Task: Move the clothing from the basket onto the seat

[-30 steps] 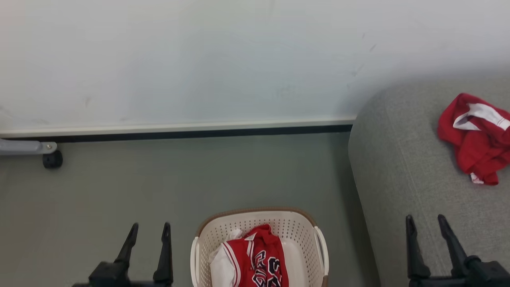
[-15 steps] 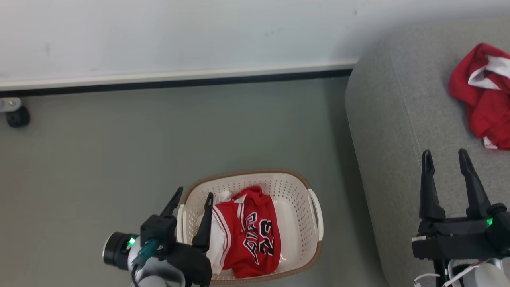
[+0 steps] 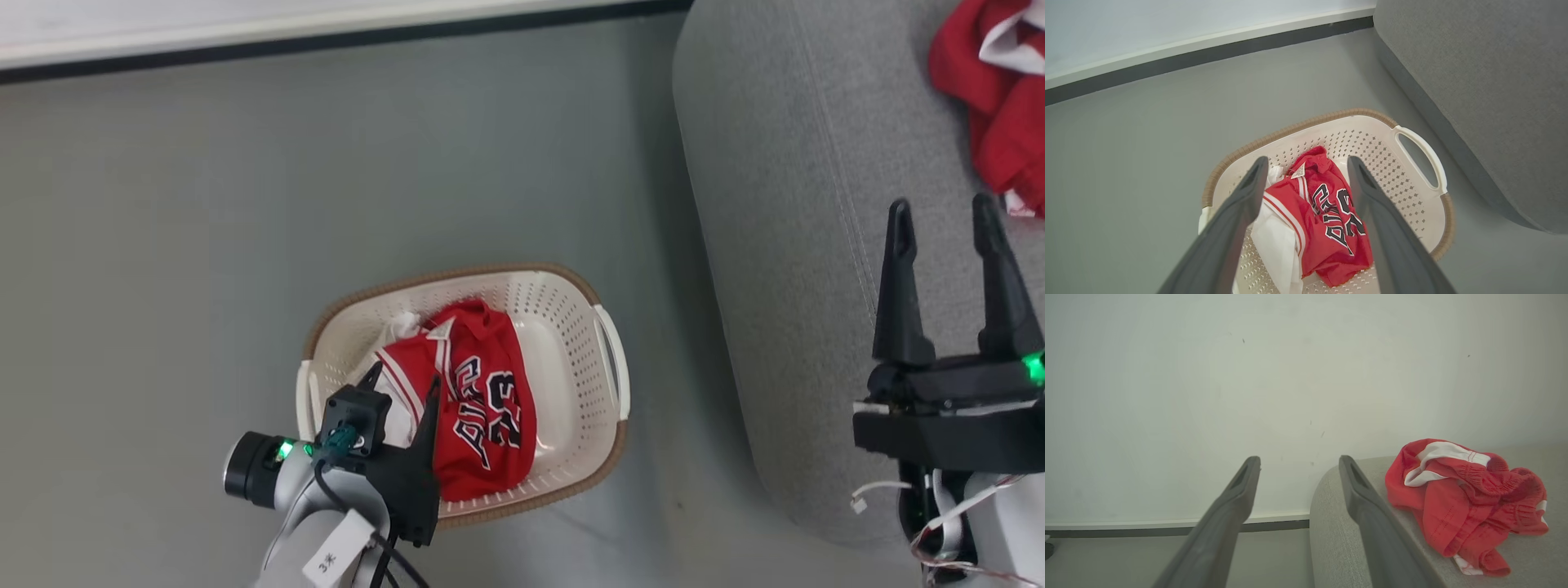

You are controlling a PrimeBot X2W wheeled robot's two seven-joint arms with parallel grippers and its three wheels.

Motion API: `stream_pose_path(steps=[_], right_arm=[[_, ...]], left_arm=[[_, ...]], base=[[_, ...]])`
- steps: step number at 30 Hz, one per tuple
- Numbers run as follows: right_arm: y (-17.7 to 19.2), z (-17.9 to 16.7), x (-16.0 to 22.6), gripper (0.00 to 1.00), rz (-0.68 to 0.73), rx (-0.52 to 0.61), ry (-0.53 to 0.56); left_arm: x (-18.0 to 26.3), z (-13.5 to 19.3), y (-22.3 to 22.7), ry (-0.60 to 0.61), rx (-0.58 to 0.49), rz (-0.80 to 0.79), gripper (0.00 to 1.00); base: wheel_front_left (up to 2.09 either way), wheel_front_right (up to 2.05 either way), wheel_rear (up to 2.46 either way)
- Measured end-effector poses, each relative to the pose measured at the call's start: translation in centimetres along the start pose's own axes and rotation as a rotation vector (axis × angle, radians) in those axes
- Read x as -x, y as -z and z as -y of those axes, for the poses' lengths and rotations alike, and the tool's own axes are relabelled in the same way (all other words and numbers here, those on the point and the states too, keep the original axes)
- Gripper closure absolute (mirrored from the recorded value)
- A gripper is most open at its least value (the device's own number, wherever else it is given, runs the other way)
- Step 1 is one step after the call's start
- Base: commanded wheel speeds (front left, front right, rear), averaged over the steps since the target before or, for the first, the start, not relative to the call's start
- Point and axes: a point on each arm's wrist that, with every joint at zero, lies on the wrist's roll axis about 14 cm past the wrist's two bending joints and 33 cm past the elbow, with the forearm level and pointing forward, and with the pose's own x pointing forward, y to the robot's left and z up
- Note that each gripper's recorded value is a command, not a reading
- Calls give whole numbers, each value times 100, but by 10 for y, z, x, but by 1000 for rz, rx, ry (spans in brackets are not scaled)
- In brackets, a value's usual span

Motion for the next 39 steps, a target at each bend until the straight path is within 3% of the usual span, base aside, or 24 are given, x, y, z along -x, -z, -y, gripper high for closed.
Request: stream_pose_path(steps=[13, 30, 39], right_arm=[[13, 18, -35, 0, 32, 42, 30], [70, 24, -73, 0, 18, 83, 23], [117, 24, -80, 0, -44, 93, 17]], left_arm=[[-50, 4, 63, 44, 7, -209, 0], [-118, 0, 121, 76, 22, -320, 0], [-137, 4, 165, 116, -10, -396, 0]], base=[[0, 0, 0], [0, 0, 0], [0, 0, 0]])
